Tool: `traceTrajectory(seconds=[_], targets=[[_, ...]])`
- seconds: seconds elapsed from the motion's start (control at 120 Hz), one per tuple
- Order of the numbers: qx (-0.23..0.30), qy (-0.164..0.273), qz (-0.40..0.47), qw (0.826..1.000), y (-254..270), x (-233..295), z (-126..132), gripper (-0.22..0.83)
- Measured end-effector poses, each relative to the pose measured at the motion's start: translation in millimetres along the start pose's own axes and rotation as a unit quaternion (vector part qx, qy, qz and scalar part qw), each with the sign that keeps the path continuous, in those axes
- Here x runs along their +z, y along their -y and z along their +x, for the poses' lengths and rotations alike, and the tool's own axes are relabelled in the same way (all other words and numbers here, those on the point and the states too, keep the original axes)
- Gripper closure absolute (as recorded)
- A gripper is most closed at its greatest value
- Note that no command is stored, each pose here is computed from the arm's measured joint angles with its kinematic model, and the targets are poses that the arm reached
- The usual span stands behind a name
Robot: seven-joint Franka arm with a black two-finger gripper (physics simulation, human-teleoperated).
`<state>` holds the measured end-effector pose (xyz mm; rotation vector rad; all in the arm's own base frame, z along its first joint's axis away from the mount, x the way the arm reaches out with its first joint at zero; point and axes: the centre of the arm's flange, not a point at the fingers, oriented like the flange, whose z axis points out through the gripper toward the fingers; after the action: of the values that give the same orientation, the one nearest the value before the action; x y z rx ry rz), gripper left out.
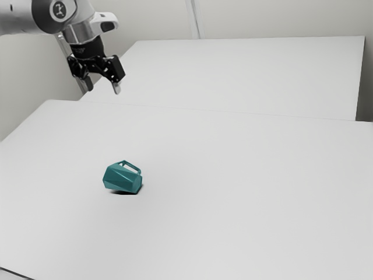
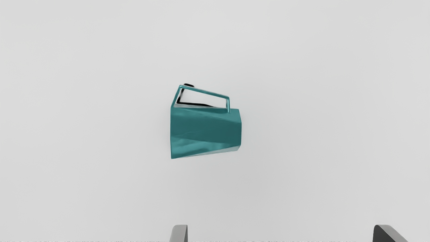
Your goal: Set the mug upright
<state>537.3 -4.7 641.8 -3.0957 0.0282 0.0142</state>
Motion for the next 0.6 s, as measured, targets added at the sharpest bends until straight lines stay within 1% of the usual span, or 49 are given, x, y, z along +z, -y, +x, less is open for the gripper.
traceTrajectory(seconds=[0.142,0.225,0.308,0.392,0.475,0.6], targets=[[0.001,-0.002,-0.001,1.0,0,-2,-3,0.0],[-0.001,-0.001,-0.004,1.0,4,-1,-13,0.0],[-0.021,-0.003,-0.006,1.0,26,-4,-24,0.0],[-0.046,0.0,-0.015,0.999,52,5,-35,0.0],[-0.052,-0.003,-0.03,0.998,64,18,-41,0.0],[-0.064,-0.016,-0.084,0.994,88,51,-50,0.0]])
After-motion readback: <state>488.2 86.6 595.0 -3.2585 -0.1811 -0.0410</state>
